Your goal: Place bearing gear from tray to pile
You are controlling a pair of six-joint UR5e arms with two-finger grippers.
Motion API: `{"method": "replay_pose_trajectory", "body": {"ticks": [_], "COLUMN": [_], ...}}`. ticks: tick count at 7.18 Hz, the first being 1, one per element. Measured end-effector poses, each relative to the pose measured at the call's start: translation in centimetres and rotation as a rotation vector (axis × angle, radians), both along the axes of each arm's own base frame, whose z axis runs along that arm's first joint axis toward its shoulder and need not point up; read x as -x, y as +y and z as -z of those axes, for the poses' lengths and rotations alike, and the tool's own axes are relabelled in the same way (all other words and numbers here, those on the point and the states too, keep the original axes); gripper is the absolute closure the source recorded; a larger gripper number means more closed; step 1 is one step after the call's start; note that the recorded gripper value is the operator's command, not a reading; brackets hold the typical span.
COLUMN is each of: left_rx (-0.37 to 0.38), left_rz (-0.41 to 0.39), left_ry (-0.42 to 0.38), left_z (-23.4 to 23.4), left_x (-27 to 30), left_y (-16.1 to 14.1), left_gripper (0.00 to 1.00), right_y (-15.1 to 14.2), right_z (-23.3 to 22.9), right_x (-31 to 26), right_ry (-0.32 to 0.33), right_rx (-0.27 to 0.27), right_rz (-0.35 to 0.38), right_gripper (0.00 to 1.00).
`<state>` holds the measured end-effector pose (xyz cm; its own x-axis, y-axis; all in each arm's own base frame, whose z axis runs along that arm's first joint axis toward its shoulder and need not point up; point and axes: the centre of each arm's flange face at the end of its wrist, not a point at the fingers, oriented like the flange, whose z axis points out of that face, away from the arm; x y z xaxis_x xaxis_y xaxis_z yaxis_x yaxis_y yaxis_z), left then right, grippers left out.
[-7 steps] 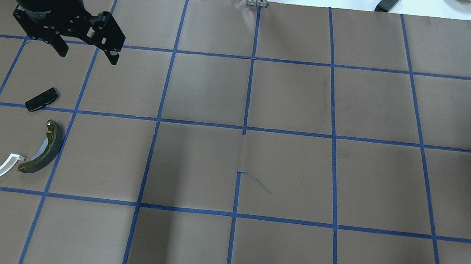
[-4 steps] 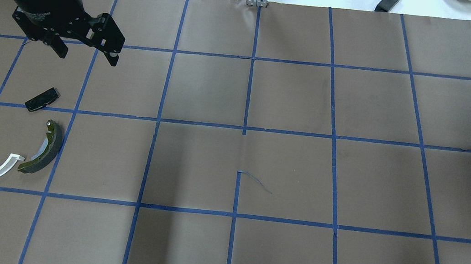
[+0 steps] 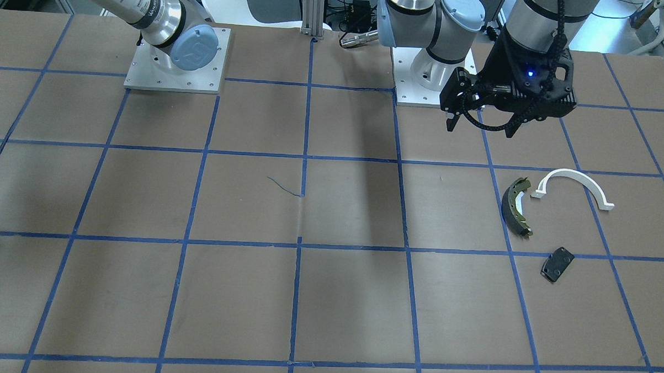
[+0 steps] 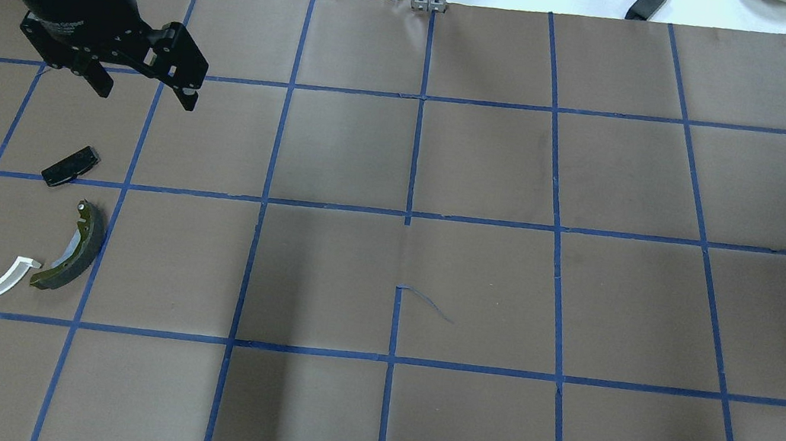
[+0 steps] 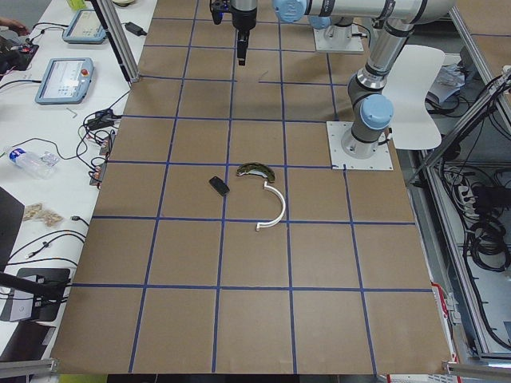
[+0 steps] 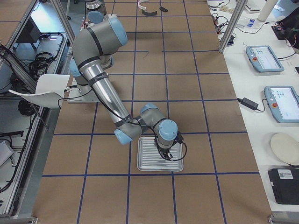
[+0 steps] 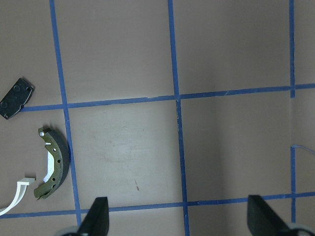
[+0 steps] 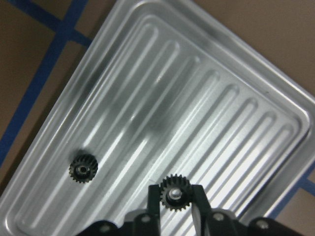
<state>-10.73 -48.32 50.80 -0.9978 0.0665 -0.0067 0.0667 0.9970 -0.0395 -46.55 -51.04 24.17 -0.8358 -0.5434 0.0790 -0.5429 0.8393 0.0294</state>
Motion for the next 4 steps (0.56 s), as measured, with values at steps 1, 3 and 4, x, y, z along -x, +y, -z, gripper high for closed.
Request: {"method": "replay_pose_trajectory", "body": {"ticks": [1,3,4], "left_rx": [0.001,0.007,0.011], "left_rz": [0.000,0.001,0.005], "left_ry": [0.000,-0.001,-0.002], "left_z": [-0.1,-0.3,-0.4], "left_x": [0.0,0.0,0.0], "left_y": [0.0,0.0,0.0], "left_gripper": [0.00,0.00,0.00], "right_y": [-1.9,-5.4,-6.9], "right_z": [-4.0,-9.5,-11.2], "right_x": [-3.4,-13.9,-20.9], "right_ry": [0.028,-0.025,-0.070], "right_rx": [0.033,0.031,0.005], "right_rz": [-0.007,0.053,0.139], "right_gripper": [0.95,0.95,0.95]}}
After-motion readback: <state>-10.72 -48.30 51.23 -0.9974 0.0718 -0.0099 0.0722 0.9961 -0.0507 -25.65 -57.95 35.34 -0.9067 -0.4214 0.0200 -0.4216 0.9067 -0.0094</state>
